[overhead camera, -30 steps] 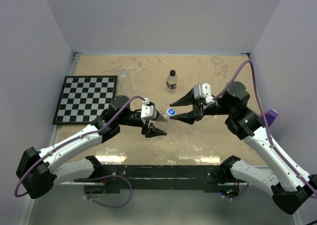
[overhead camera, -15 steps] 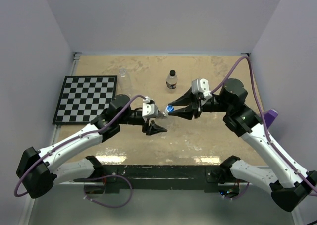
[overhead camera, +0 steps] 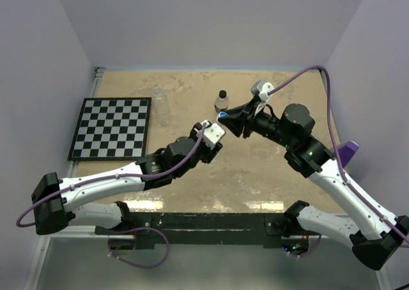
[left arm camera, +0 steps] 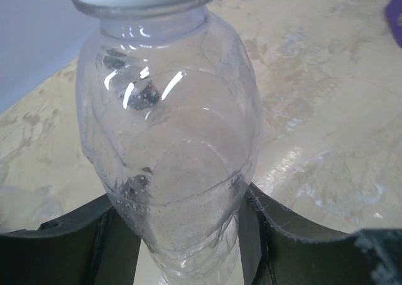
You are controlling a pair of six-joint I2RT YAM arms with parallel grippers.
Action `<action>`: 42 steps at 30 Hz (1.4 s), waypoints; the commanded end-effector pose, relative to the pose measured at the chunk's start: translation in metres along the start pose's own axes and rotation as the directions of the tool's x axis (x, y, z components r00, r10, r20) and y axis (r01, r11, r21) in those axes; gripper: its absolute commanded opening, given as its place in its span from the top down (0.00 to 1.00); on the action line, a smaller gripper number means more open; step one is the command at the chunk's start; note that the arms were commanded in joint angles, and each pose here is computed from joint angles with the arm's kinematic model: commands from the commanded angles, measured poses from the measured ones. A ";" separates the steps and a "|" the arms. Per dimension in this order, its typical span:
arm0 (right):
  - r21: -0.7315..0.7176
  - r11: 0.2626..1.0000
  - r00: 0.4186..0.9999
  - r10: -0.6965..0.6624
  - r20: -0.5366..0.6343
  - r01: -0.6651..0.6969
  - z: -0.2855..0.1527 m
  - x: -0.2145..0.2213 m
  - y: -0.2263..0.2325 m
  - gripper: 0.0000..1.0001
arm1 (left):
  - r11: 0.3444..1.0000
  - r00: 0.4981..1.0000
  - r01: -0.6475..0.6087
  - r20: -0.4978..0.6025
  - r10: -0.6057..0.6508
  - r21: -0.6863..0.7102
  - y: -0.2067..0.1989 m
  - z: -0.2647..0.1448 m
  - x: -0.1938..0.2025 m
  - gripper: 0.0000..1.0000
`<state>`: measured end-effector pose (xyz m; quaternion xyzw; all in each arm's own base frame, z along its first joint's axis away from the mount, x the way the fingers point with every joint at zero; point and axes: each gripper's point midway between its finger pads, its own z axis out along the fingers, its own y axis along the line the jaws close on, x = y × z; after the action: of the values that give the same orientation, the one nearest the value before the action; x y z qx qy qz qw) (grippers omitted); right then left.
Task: Screw on the bottle caps
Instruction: Screw the bottle cap onto the plastic bottle.
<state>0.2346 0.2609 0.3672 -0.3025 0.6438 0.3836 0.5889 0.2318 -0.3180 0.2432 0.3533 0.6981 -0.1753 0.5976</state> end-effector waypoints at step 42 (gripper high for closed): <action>-0.490 0.856 0.977 -0.078 0.201 0.169 -0.039 -0.037 0.078 0.37 | 0.657 0.976 -0.100 0.201 -0.080 0.747 -0.046 -0.062 -0.035 1.00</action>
<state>0.1679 0.2694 0.3859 -0.4253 0.4961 0.5181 0.5519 0.1609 -0.3145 0.2663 0.5280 0.5369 -0.4732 0.4572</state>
